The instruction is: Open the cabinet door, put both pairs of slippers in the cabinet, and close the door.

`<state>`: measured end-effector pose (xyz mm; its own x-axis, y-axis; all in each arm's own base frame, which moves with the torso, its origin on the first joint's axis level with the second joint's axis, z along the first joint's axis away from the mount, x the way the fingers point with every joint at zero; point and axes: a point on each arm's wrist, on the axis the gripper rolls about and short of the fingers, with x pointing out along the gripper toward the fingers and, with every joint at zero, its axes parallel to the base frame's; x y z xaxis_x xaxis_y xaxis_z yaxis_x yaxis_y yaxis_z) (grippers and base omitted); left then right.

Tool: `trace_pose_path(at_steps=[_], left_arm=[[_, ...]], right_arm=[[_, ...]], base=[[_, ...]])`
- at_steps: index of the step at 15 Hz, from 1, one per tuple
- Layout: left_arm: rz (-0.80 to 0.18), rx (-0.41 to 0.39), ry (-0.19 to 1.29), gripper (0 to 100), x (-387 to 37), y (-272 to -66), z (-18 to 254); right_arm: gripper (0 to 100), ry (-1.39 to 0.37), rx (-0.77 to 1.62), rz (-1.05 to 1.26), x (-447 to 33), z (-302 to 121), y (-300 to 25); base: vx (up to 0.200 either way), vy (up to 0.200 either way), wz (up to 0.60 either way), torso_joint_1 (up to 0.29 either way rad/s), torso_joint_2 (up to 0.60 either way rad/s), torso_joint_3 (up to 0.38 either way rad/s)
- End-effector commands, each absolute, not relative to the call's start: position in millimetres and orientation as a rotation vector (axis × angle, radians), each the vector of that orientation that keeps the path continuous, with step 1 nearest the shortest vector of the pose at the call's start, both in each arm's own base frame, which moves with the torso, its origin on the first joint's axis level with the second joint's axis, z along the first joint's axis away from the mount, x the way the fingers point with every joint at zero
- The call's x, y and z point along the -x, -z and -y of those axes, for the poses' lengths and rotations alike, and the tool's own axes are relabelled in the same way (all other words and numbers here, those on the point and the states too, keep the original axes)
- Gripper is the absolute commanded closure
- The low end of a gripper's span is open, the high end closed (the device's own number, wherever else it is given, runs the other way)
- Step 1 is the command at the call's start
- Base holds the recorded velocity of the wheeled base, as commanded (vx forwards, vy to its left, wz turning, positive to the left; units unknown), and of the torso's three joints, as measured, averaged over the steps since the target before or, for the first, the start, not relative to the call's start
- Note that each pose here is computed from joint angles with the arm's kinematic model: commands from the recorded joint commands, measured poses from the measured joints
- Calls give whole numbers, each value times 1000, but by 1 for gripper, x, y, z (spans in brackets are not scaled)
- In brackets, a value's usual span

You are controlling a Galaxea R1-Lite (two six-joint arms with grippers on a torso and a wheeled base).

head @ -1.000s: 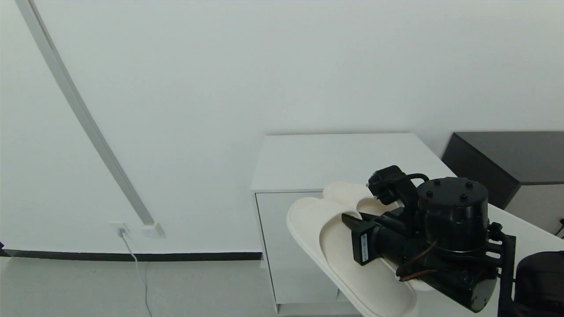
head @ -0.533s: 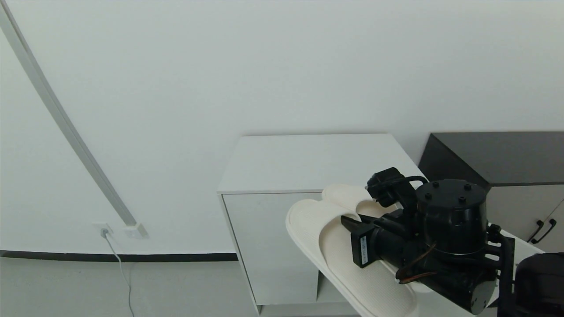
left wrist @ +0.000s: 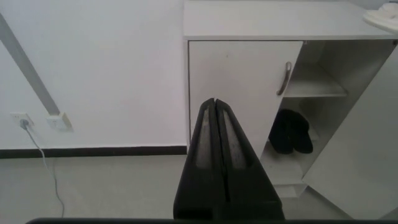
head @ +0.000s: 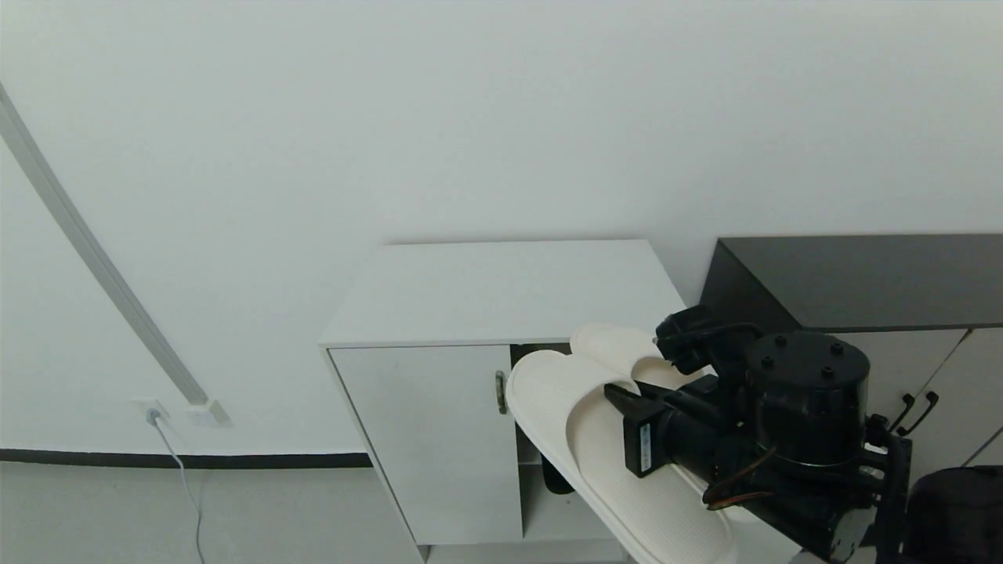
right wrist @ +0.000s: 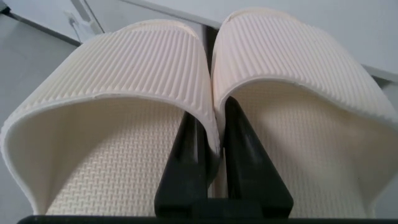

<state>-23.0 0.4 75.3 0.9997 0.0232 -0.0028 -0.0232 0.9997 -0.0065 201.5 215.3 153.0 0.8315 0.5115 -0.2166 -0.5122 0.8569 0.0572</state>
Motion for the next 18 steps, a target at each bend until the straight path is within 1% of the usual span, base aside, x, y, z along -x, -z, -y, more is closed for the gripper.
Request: trace_pose_path(at_steps=[1,18], left_arm=[[-5,8,-25,100,23,-75,0],[-5,5,-23,100,23,-75,0]], right_arm=[[100,-540,9,-237,-202,-216,-150],[100,-553,26,-259,-197,-219,-141]], base=[[0,0,0,0,0,0],[0,0,0,0,0,0]])
